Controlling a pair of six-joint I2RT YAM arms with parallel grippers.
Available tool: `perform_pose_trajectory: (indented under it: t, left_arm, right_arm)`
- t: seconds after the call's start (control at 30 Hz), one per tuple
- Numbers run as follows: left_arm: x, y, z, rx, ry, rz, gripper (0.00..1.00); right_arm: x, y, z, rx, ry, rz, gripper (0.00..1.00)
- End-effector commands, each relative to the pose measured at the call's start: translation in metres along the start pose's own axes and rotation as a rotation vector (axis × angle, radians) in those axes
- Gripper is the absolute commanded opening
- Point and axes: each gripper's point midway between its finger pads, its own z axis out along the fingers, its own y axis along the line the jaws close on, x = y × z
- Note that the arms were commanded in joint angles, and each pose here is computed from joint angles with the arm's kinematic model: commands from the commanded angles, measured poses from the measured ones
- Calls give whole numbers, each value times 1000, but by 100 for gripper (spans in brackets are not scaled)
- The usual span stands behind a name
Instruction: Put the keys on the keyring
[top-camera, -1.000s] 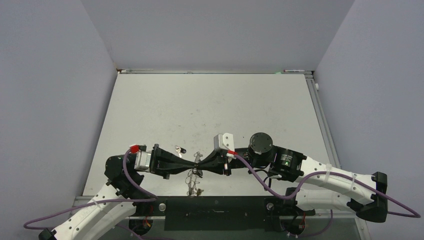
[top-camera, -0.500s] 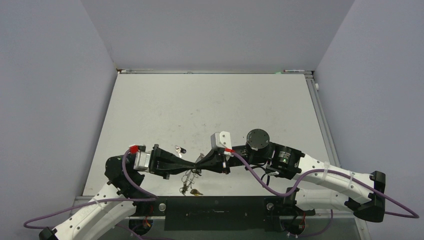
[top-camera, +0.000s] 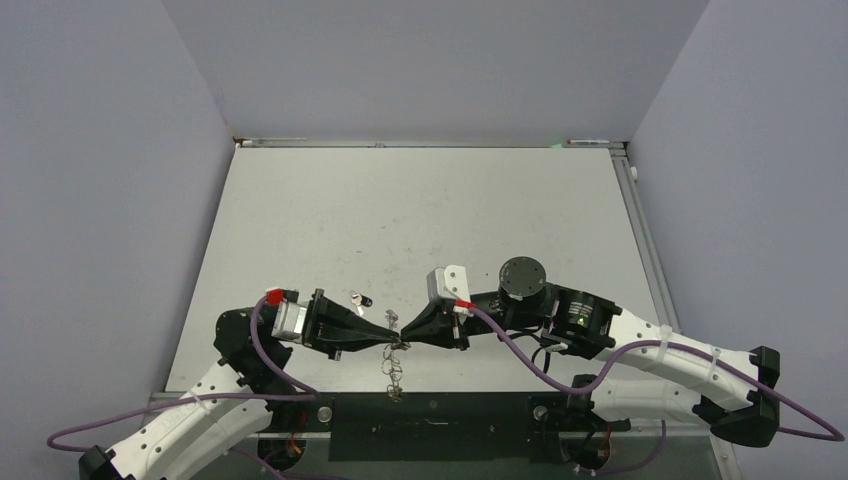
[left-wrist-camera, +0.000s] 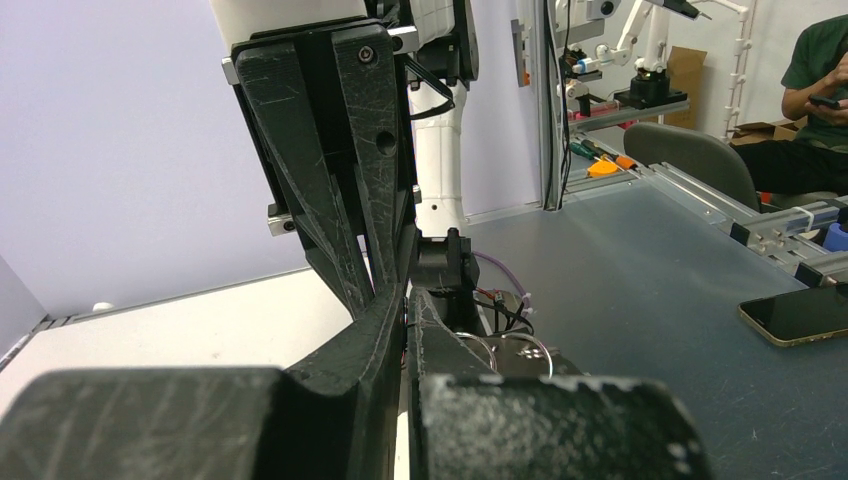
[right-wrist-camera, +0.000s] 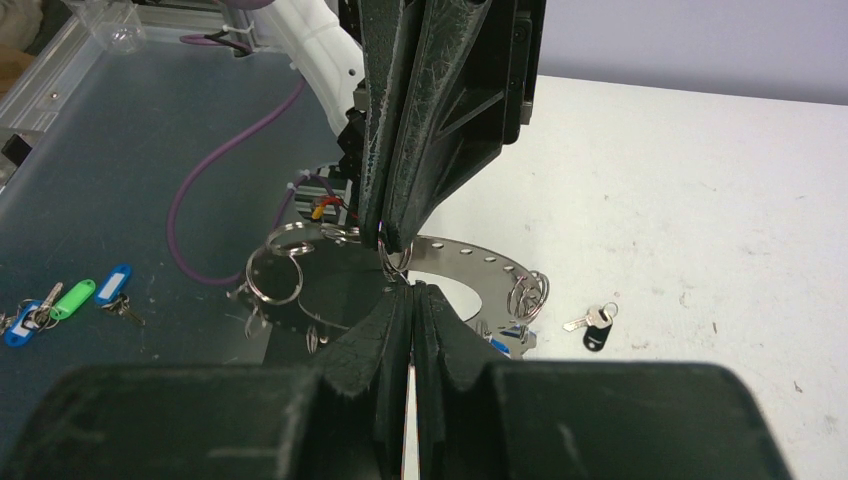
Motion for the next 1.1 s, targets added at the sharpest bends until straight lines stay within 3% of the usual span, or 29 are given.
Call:
perform_pose_trajectory:
  t: [0.0,0.67,0.87,1.07]
  left_arm:
    - [-9,-15,3,83,-3,5,0]
    - [-15,-6,2,9,-34,52,0]
    - [-17,-3,1,-17,-41,64,0]
    - [-21,0,0,-41,-55,75,0]
  right_arm:
    - [-67,-6,-13,34,-206,-108,5]
    - [-54,-14,14,26,-248,-24,5]
    - [-62,-13,-8,78,-264,-48,28]
    - [-69,-7,-30,102,-276,-97,31]
